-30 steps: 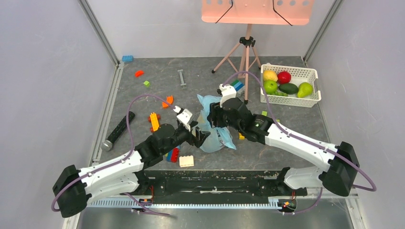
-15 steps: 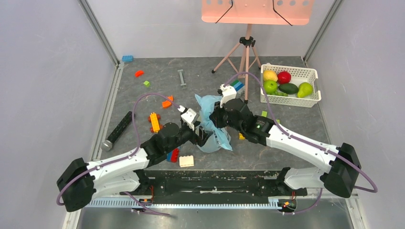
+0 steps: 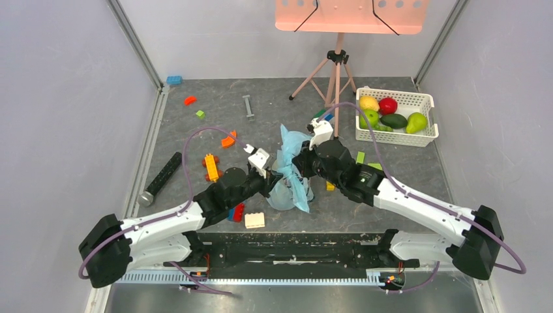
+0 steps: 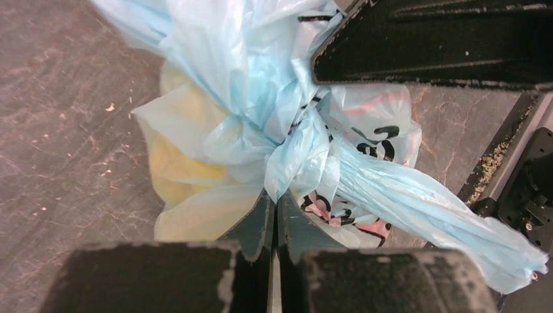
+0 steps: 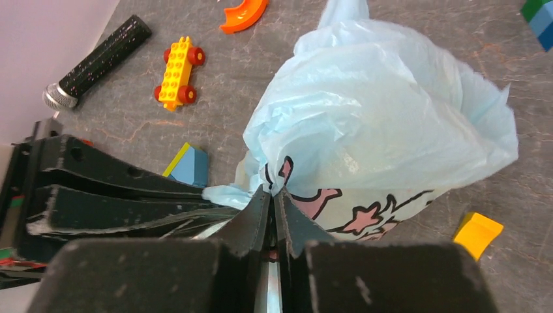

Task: Take the fake fruits out of the plastic bag
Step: Untie the plastic bag at the center of the board.

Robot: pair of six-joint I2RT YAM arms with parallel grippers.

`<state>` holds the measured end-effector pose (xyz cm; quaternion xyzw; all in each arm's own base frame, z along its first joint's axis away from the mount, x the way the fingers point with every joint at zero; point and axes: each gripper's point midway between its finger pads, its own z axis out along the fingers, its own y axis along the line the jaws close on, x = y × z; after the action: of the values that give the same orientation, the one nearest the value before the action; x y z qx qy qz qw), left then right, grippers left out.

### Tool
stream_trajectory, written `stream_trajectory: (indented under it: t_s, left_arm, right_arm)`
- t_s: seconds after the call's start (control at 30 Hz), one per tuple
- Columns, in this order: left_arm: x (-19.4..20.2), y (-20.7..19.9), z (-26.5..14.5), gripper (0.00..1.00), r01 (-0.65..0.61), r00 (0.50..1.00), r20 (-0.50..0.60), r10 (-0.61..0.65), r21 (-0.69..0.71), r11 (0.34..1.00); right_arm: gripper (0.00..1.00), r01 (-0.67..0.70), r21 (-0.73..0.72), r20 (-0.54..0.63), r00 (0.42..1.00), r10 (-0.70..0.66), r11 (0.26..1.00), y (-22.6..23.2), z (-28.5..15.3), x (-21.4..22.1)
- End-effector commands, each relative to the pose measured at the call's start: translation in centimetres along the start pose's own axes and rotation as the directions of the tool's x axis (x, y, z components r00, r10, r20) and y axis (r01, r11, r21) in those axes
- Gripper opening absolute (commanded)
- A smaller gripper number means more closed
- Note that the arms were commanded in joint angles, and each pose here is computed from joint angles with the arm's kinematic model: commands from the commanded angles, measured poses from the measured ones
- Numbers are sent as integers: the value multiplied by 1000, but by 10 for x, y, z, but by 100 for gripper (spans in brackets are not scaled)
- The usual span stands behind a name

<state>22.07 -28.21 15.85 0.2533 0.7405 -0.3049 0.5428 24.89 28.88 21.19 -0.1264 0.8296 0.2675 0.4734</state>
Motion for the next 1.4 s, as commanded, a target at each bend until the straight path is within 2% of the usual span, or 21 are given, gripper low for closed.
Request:
stream_trajectory:
  t_s: [0.0,0.47,0.73,0.87,0.93,1.1,1.17,1.27,1.37]
  left_arm:
    - [-24,5,-12,2,12,997,81,-10,-35,999]
    - [-16,32,-49,2,14,997,82,0,-164,986]
    - [-13,39,-59,2,45,996,90,-27,-201,979]
    - [-12,40,-59,2,49,996,86,-32,-204,978]
    - [-12,39,-59,2,47,996,84,-30,-202,978]
    - [-25,37,-55,2,28,994,113,-6,-194,981]
    - [-33,35,-52,2,5,992,123,18,-185,983]
    - [-45,21,-43,2,-83,987,128,97,-111,990]
    - [-49,5,-33,2,-161,979,119,163,-25,987]
  right_arm:
    - [5,-34,56,107,994,28,998,-18,-11,-27]
    - [4,-114,219,154,985,81,969,-99,-32,-19]
    - [5,-180,376,174,977,122,909,-143,-50,-1]
    - [7,-228,411,182,969,166,883,-155,-55,9]
    - [14,-225,406,182,970,162,886,-154,-57,8]
    - [55,-78,357,178,984,15,931,-142,-67,-17]
    - [67,-7,359,197,978,-68,933,-140,-78,-33]
    - [78,158,342,226,943,-244,926,-132,-91,-58]
    - [79,426,242,235,846,-479,872,-108,-92,-71]
